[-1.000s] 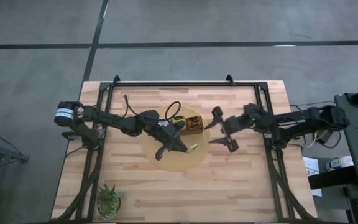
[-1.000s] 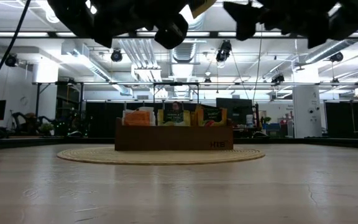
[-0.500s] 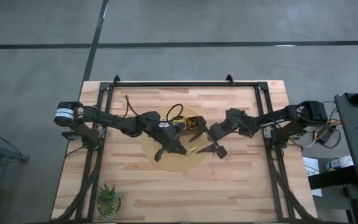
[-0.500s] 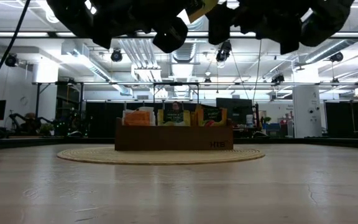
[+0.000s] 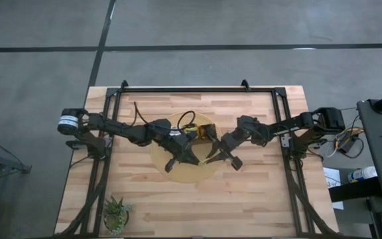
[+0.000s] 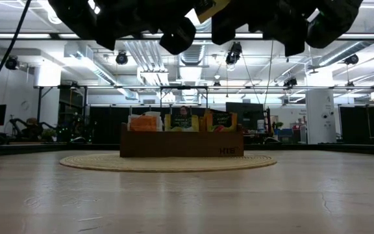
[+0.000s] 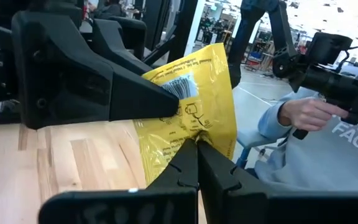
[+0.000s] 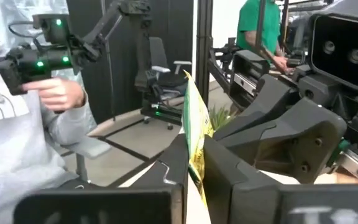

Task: Pick & Place Tea
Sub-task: Put the yellow tea bag into the wooden organizer

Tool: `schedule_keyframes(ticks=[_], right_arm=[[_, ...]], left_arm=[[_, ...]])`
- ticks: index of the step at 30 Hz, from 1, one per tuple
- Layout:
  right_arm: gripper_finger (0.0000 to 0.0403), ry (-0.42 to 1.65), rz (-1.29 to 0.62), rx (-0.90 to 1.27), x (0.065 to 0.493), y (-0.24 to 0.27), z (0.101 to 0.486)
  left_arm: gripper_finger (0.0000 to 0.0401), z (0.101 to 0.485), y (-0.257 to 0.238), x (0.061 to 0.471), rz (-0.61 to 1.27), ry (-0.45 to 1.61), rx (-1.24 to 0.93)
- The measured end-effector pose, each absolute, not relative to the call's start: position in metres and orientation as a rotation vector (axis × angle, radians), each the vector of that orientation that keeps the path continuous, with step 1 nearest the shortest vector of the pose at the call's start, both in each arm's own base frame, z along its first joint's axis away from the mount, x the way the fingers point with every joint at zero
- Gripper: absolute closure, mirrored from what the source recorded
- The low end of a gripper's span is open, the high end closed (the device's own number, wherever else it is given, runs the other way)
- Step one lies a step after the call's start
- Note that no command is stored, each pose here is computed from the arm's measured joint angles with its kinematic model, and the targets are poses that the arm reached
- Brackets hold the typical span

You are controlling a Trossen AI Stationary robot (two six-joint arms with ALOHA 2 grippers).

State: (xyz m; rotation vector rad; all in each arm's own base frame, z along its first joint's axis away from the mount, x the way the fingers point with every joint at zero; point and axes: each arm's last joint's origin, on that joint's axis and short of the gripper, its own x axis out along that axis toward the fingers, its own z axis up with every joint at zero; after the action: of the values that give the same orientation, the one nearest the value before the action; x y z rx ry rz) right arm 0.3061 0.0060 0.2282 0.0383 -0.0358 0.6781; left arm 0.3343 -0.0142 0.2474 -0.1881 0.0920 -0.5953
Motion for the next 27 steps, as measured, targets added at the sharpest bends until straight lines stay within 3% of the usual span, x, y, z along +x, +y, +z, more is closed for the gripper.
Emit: schedule_keyframes(ticks=[9,15,21,27], right_arm=[[0.0386,-0.007,0.685,0.122,0.305,0.006,0.230],[0.0388,0.032,0.672,0.155,0.297,0.005,0.239],[0.0389,0.109,0.600,0.099,0.275,0.006,0.255],[0.0389,0.119,0.527,0.073,0.257,0.008,0.262]], left_arm=[[0.0401,0.246,-0.015,0.335,-0.542,0.061,-0.042],[0.0401,0.253,-0.010,0.332,-0.506,0.080,-0.109],[0.0401,0.259,-0.002,0.312,-0.463,0.234,-0.185],[0.0401,0.270,-0.001,0.298,-0.399,0.271,-0.148]])
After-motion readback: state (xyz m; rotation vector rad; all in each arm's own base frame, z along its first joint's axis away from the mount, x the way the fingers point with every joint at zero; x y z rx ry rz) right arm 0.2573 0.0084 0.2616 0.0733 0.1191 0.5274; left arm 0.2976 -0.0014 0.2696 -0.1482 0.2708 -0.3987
